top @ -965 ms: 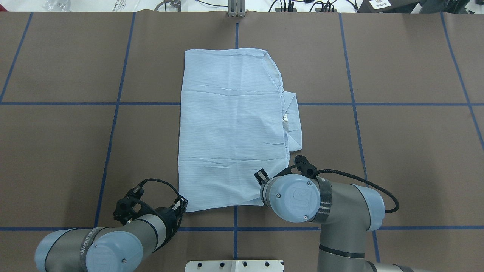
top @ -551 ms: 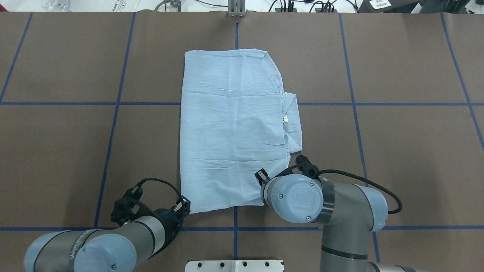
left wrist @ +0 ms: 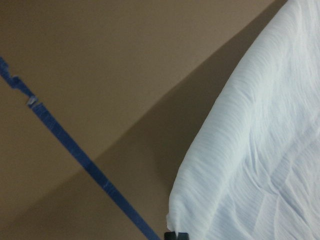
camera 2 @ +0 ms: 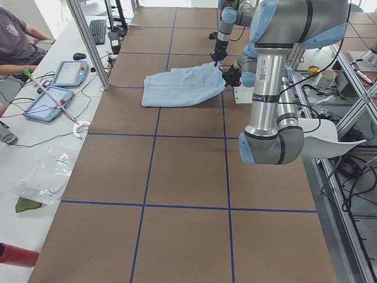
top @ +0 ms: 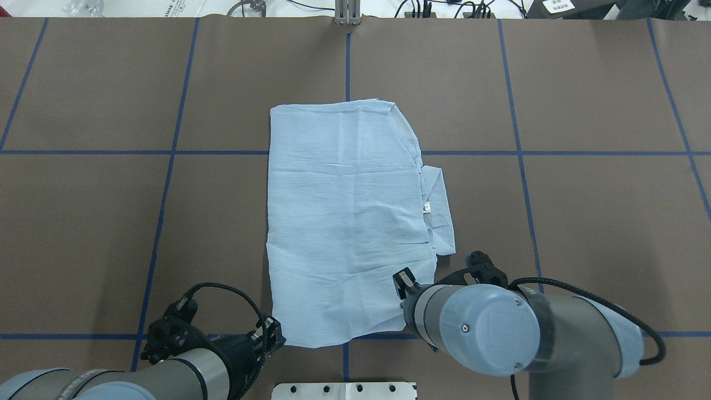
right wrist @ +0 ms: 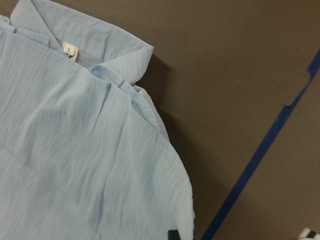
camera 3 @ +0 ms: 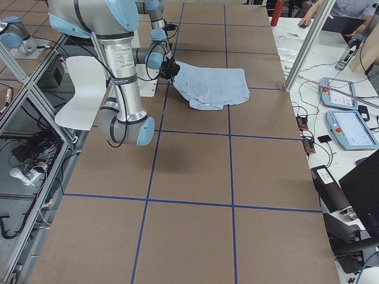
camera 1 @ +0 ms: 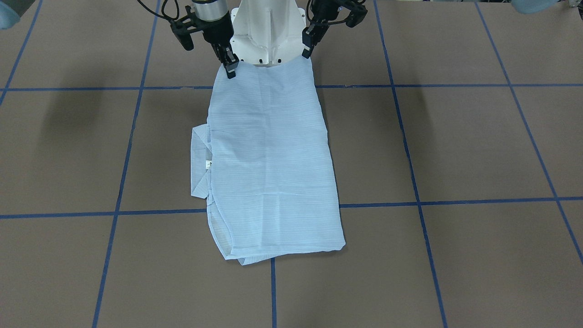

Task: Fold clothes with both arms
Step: 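Grasp the near corners with both grippers and lift them toward the collar, then lay the lifted edge onto the collar end, release, and withdraw both arms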

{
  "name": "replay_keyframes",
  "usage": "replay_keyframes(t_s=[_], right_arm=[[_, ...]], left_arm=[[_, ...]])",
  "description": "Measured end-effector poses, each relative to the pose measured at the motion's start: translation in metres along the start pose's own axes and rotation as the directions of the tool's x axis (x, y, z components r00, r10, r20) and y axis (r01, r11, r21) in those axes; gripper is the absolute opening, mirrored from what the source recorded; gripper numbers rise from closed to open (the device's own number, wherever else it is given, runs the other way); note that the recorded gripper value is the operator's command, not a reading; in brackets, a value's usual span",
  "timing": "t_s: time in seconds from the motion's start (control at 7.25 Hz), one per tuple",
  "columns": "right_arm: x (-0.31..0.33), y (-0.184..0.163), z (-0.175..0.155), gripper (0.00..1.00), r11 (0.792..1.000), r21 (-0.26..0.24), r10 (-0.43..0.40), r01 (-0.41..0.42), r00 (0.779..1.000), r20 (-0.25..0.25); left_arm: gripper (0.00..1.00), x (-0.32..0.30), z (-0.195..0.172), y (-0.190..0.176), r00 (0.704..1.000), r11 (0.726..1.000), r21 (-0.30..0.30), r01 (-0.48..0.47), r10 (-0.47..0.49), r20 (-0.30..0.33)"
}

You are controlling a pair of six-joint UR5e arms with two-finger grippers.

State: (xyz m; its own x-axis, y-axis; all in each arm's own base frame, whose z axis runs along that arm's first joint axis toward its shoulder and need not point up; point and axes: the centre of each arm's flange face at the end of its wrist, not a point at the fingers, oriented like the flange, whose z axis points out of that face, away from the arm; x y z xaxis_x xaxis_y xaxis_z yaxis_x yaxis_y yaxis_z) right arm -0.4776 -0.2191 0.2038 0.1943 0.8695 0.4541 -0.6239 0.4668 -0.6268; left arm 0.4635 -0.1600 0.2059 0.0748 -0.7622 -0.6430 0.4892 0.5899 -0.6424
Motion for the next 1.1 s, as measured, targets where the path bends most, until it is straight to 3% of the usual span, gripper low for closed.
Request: replay_keyframes(t_s=[0.28, 0.55, 0.83, 1.1], right_arm=[[0.006, -0.002, -0.035, 0.00, 0.999, -0.005, 0.048, -0.048, 0.999, 0.000], [-0.019, -0.017, -0.056, 0.00, 0.995, -0.005, 0.100, -0.100, 0.993, 0.054], [-0.070, -0.040, -0.058, 0.00, 0.987, 0.026, 0.153, -0.158, 0.980, 0.131], [-0.125, -0.063, -0.042, 0.00, 0.980, 0.033, 0.187, -0.195, 0.969, 0.163]], left_arm=[[0.00, 0.015, -0.042, 0.000, 0.999, 0.997, -0.060, 0.039, -0.040, -0.010], [0.00, 0.046, -0.064, -0.017, 0.996, 0.995, -0.072, 0.065, -0.069, -0.056], [0.00, 0.088, -0.068, -0.045, 0.992, 0.999, -0.027, 0.030, -0.033, -0.120], [0.00, 0.131, -0.044, -0.078, 0.991, 0.999, 0.045, -0.011, 0.017, -0.131]])
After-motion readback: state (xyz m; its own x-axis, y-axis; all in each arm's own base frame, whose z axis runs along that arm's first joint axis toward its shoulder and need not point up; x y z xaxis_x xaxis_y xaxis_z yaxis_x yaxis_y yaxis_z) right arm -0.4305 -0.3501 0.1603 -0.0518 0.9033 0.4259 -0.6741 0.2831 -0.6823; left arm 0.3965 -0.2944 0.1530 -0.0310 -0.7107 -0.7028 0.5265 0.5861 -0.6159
